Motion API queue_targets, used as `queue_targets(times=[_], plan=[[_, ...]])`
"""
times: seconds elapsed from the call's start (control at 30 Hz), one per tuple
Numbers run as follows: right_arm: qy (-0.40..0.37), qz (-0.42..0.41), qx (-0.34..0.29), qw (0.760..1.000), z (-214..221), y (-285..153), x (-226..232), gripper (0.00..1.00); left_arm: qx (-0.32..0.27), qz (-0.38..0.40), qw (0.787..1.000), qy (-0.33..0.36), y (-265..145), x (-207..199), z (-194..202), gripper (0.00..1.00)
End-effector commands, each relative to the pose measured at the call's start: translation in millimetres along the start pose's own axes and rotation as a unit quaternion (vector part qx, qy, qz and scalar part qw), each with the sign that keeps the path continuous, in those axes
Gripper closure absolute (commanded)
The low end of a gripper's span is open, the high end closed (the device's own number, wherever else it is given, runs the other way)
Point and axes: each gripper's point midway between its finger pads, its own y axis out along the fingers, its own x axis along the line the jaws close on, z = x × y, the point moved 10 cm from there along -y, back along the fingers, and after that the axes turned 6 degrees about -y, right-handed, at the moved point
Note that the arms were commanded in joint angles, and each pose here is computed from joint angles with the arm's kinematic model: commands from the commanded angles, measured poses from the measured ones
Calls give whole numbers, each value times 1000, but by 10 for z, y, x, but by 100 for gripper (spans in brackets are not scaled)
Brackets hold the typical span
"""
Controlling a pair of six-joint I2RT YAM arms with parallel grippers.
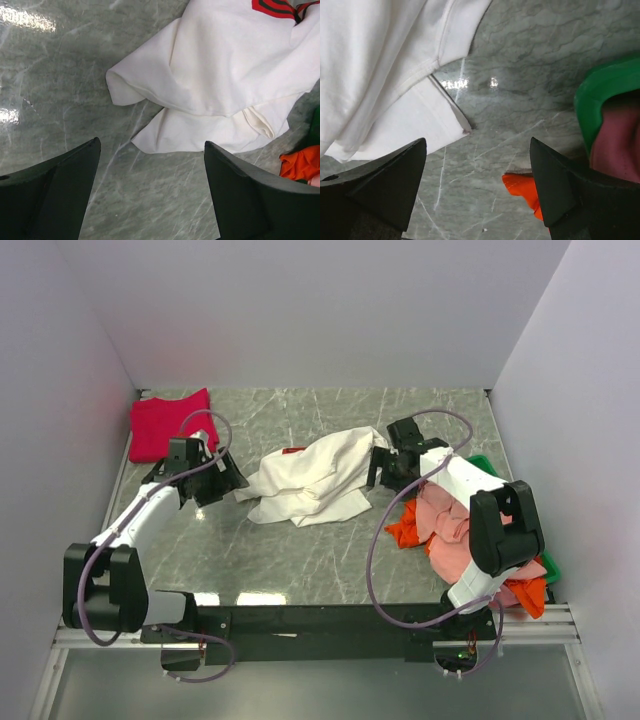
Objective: Fold and stack the t-shirts
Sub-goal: Flatten the tshirt out
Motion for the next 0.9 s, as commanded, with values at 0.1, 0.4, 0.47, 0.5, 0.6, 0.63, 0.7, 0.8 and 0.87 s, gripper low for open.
queue_targets(times=[0.1, 0.4, 0.47, 0.5, 0.6, 0.63, 0.7, 0.8, 0.87], plan=[[6, 40, -16, 999, -26, 23, -190, 11, -3, -3, 1000, 11, 153, 9, -30, 11], [13, 92, -23, 995, -115, 6, -384, 11, 12, -12, 1000, 11, 272, 36, -9, 11], [15, 105, -24, 994, -133, 5, -427, 11, 15, -10, 1000, 12, 289, 29, -11, 11], [16, 109, -24, 994, -137, 3, -448, 11, 15, -10, 1000, 12, 291, 27, -14, 11], [21, 120, -23, 992, -152, 4, -507, 11, 15, -10, 1000, 14, 299, 11, -33, 11], [23, 123, -25, 992, -159, -2, -529, 11, 14, -8, 1000, 14, 300, 3, -41, 11], [24, 132, -26, 991, -170, -16, -562, 11, 14, -7, 1000, 14, 308, -2, -49, 11], [29, 145, -26, 989, -191, -29, -638, 10, 15, -4, 1000, 15, 325, -6, -48, 11], [34, 152, -27, 987, -205, -48, -689, 10, 18, -3, 1000, 15, 343, -7, -50, 11]])
